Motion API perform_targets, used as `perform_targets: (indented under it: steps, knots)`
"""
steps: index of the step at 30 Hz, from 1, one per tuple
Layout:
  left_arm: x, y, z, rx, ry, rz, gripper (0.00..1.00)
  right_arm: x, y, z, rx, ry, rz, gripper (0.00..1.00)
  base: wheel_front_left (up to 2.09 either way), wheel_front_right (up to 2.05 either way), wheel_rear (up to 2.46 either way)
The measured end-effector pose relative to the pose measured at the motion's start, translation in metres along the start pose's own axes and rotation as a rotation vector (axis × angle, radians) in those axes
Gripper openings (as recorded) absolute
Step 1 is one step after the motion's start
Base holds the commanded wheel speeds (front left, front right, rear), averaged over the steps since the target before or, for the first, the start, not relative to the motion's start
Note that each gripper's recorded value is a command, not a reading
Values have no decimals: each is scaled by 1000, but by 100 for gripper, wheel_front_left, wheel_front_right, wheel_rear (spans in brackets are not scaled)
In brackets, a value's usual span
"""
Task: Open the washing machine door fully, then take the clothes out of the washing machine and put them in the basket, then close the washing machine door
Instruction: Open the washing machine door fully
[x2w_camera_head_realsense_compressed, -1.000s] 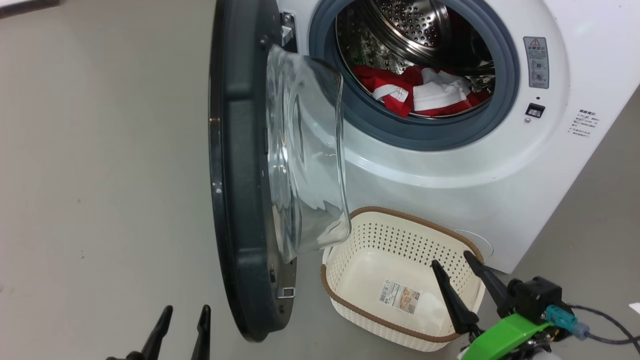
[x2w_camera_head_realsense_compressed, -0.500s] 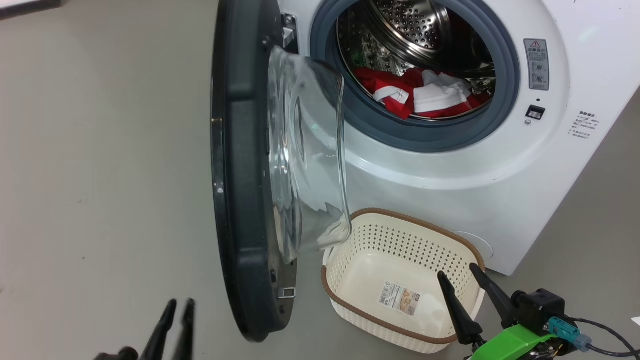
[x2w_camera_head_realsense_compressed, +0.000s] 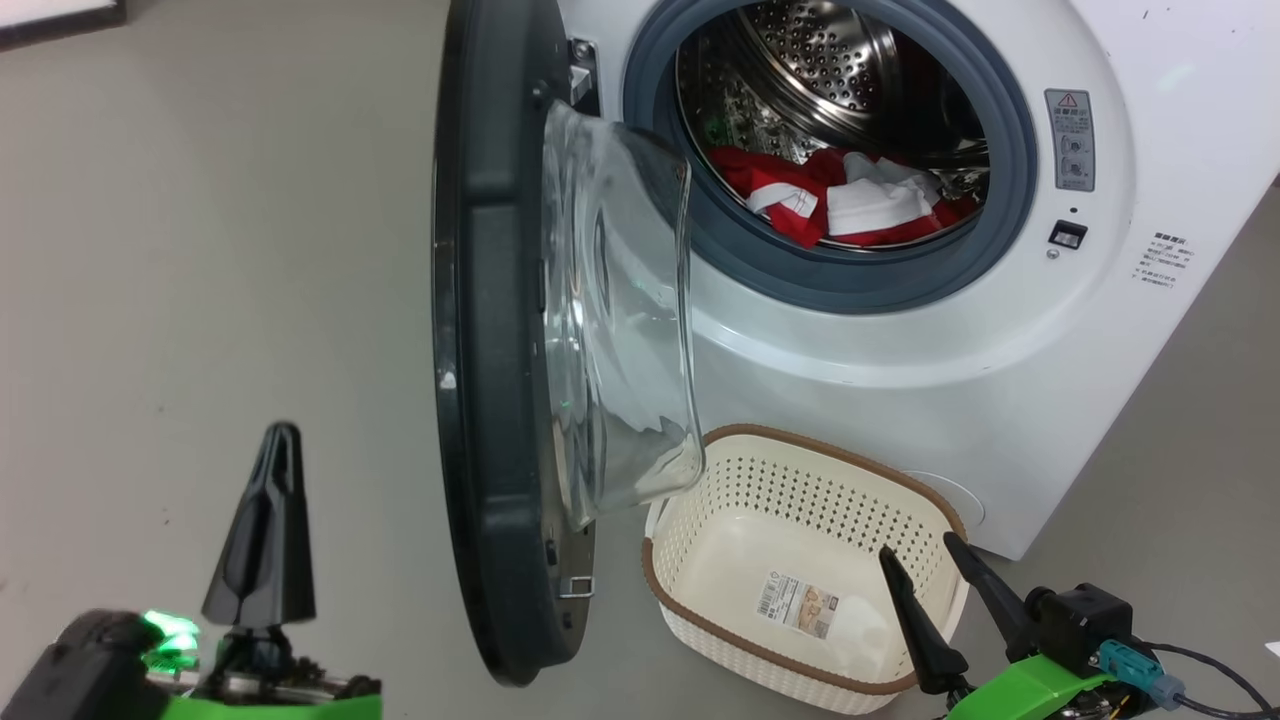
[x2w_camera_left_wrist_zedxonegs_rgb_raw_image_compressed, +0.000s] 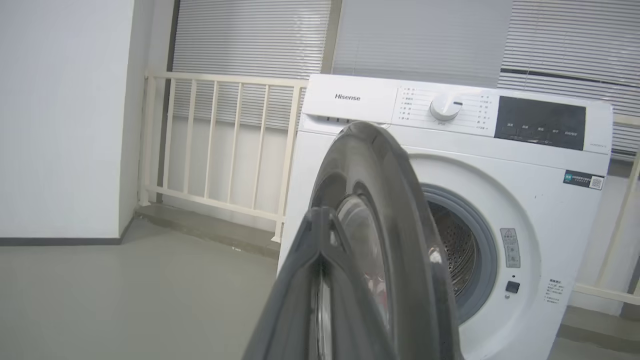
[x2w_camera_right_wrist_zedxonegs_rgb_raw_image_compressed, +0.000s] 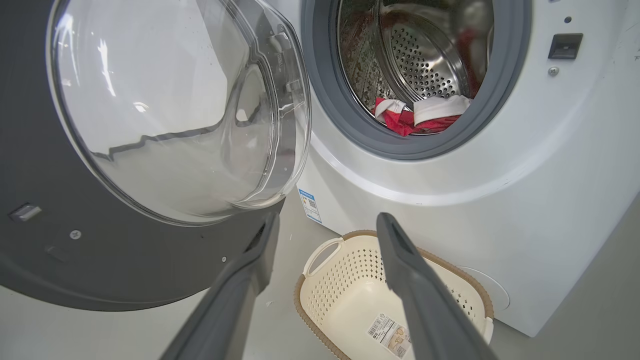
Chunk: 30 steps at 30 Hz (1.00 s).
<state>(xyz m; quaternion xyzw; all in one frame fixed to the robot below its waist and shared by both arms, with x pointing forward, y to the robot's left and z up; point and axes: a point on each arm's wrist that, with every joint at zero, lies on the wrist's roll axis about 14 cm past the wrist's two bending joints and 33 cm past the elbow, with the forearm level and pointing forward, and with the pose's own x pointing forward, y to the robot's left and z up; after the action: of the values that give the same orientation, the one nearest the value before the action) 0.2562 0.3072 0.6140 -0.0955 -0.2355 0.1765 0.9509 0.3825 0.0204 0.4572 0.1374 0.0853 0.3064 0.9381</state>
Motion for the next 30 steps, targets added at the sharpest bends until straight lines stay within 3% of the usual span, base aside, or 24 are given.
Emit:
perform_targets:
  steps: [8,16,25,30]
  knots:
    - [6,-74,33,-89,-111,-212,0,-1,-4,0,-20,2,-7,100,0,0,0]
    - [-18,-126,-10,-206,47,-338,0,-3,-7,-2,-17,5,-17,100,0,0,0]
    - [-51,-119,-101,-232,362,-289,0,-2,-9,-7,-9,17,-19,100,0,0,0]
    - [-49,-103,-117,-224,404,-239,0,-2,-10,-8,-8,20,-20,100,0,0,0]
